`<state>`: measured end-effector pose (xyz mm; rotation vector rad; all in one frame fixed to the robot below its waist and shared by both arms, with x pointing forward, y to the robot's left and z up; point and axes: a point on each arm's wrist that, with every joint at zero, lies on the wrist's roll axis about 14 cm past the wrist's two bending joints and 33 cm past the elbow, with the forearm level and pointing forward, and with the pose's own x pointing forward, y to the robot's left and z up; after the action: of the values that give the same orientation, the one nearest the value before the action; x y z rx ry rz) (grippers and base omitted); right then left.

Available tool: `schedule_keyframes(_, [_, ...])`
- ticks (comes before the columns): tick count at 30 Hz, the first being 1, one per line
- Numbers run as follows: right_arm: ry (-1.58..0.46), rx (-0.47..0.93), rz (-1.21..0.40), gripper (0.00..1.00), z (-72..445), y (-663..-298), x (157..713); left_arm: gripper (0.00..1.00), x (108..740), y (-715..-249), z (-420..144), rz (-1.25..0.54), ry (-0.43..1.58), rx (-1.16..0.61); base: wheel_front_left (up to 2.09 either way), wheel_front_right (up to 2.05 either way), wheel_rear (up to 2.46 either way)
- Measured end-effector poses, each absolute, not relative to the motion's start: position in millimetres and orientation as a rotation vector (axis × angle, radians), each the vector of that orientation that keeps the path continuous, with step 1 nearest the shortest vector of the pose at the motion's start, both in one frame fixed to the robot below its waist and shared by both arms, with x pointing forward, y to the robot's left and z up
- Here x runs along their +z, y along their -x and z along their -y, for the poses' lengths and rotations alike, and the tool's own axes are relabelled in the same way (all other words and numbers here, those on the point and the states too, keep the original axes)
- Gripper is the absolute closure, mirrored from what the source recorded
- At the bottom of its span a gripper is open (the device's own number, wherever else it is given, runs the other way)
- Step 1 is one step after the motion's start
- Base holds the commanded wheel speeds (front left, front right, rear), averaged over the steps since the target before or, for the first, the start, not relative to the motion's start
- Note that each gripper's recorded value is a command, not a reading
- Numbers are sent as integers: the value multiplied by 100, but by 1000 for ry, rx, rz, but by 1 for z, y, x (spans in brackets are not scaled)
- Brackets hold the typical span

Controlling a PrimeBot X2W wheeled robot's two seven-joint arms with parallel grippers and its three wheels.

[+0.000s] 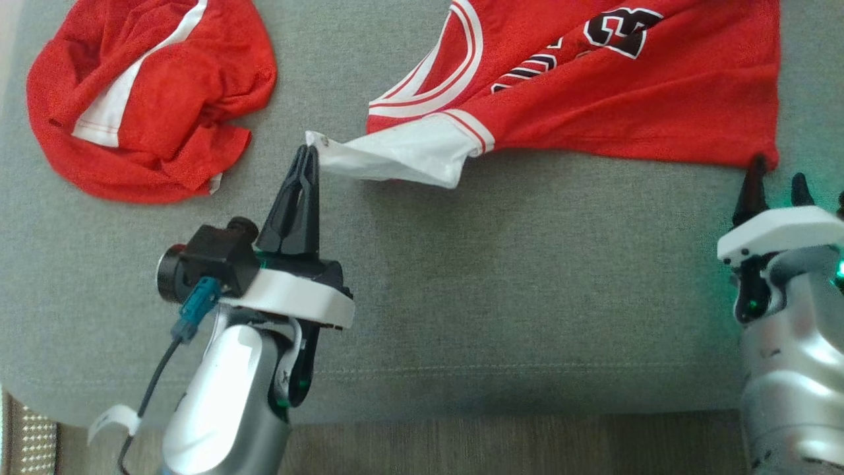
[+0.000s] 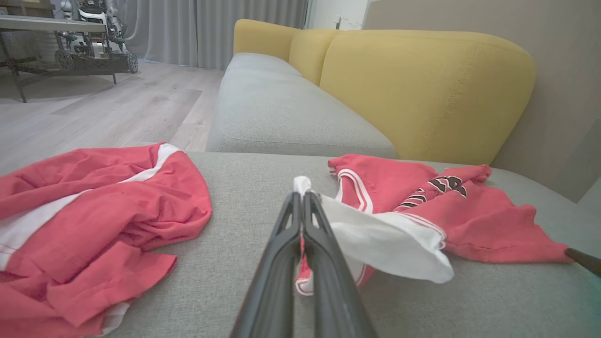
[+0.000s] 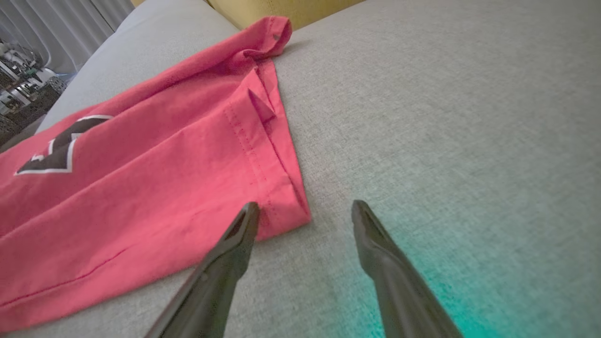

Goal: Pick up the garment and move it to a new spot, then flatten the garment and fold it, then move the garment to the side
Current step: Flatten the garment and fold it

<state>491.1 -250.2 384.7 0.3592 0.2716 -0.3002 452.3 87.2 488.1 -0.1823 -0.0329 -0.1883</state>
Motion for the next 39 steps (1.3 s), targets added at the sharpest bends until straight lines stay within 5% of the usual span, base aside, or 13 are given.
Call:
schedule_keyframes(17, [-391, -289, -307, 0, 234, -523, 377, 100, 474, -451, -87, -5, 178, -192, 0, 0, 0])
schedule_keyframes(19, [-379, -285, -308, 100, 234, -525, 377, 100, 473, -452, -88, -6, 178, -190, 0, 0, 0])
schedule_keyframes(39, [-31, -33, -49, 100, 220, -523, 488, 100, 569, -466, -98, 264, 229, -178, 0, 0, 0])
